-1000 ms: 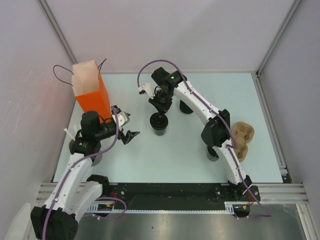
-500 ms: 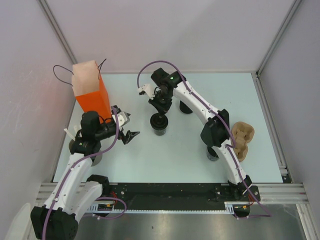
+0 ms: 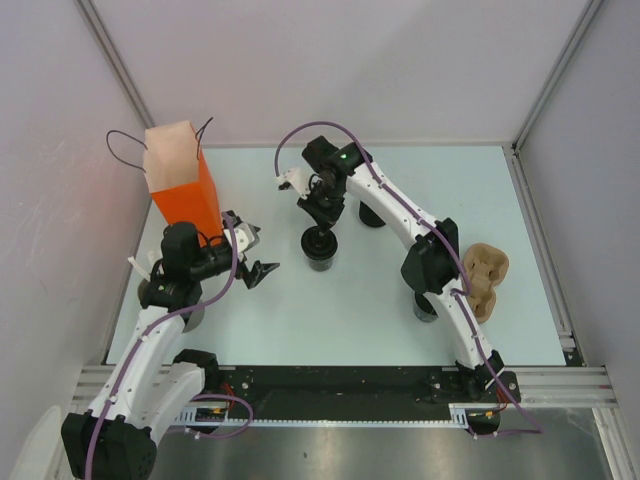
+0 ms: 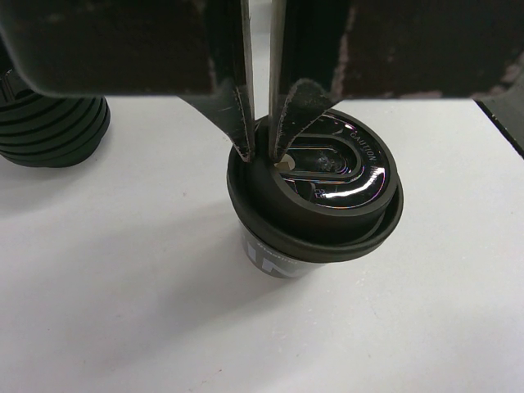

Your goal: Pack the takeout coffee

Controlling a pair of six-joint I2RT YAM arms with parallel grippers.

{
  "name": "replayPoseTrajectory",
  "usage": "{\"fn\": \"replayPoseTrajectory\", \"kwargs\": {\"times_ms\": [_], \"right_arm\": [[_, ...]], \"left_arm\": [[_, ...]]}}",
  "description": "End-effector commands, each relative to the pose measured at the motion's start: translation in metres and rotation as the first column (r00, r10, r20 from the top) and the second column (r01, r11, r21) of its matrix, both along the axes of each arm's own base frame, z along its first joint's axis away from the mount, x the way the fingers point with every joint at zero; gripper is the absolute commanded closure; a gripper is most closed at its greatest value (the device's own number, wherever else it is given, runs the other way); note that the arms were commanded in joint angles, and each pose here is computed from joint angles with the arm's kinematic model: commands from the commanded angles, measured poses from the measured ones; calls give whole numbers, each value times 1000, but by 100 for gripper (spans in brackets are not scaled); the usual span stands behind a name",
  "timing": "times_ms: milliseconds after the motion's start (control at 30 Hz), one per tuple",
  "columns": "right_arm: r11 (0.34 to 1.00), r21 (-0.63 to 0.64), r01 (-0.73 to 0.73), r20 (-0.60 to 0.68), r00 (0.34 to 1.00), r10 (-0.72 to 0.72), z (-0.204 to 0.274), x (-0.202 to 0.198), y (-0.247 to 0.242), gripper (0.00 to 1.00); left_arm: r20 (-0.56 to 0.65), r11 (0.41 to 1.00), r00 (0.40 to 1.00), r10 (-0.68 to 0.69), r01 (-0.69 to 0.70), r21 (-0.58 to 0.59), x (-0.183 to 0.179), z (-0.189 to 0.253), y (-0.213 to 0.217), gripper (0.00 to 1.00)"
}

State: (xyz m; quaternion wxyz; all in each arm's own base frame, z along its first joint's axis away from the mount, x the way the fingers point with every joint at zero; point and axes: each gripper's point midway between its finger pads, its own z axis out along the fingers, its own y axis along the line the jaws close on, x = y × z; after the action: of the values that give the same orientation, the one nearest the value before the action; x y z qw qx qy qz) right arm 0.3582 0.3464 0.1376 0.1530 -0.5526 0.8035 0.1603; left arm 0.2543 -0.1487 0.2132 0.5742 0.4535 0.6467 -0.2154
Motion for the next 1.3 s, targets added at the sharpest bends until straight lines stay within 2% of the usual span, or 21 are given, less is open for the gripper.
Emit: {"fn": "replayPoseTrajectory", "kwargs": {"times_ms": [0,233,533,1267], "right_arm": [[1000,-28,5,-24,1000,-5,0,-7,-6,89],[1000,-11,-4,-11,1000,4,14,-10,-8,89],[999,-35,-5,-26,1000,4,6,-12,-11,88],[998,-54,-22,82,996,26,35,-15,-15,88]], "left_arm": [[38,1000,999,-28,28,-5,0,6,-2,0],[37,1000,999,-28,28,-7,0,5,-2,0],[38,1000,999,-26,27,-5,1,5,-1,0],[29,999,999,-32,32,-8,1,4,-2,0]]}}
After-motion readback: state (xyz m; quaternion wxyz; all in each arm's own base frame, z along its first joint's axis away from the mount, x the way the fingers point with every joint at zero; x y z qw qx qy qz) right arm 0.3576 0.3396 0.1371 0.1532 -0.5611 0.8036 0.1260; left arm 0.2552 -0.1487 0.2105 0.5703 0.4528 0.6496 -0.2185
